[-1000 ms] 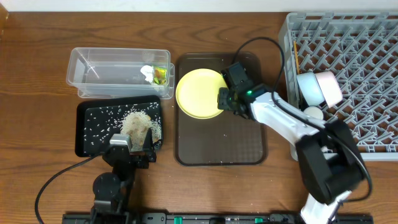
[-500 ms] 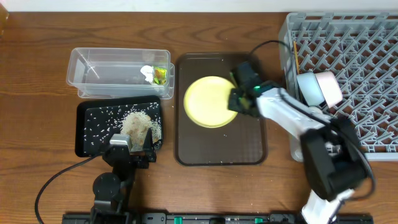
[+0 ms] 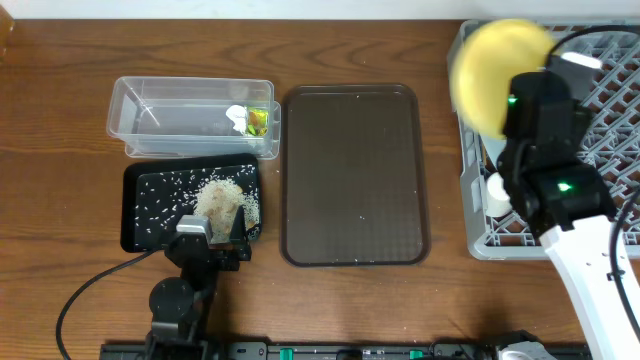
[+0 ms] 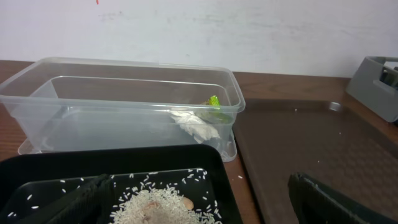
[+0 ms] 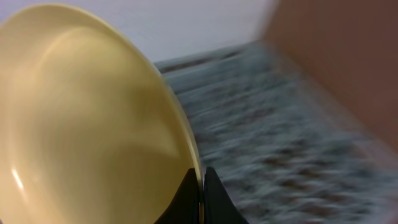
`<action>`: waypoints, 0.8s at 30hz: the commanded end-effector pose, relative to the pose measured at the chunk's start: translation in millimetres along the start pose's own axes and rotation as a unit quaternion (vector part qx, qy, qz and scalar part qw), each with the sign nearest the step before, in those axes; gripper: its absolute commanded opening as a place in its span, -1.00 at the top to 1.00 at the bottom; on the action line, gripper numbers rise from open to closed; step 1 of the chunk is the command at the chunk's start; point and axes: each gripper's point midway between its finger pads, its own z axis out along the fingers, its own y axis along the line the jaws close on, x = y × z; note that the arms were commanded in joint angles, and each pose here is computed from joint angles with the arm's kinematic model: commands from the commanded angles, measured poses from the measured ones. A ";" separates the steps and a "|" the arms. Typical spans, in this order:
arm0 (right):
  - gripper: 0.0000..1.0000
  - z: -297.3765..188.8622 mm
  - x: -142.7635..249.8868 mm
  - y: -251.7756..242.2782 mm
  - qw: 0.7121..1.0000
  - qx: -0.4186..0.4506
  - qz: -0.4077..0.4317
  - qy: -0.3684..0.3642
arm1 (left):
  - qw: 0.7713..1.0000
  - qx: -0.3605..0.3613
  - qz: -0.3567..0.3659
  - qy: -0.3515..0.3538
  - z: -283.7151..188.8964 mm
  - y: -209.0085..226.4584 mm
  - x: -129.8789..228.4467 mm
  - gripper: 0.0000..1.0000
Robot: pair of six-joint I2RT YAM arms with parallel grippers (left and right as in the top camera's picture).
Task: Sort waste into correct bins and load items into the dishwasher rack
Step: 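Lift the yellow plate and stand it upright in the rack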
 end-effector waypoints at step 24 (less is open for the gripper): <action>0.97 124.5 47.4 -49.6 0.912 0.226 -0.322 0.113 | 1.000 0.000 0.006 0.014 2.3 1.3 13.5 -0.83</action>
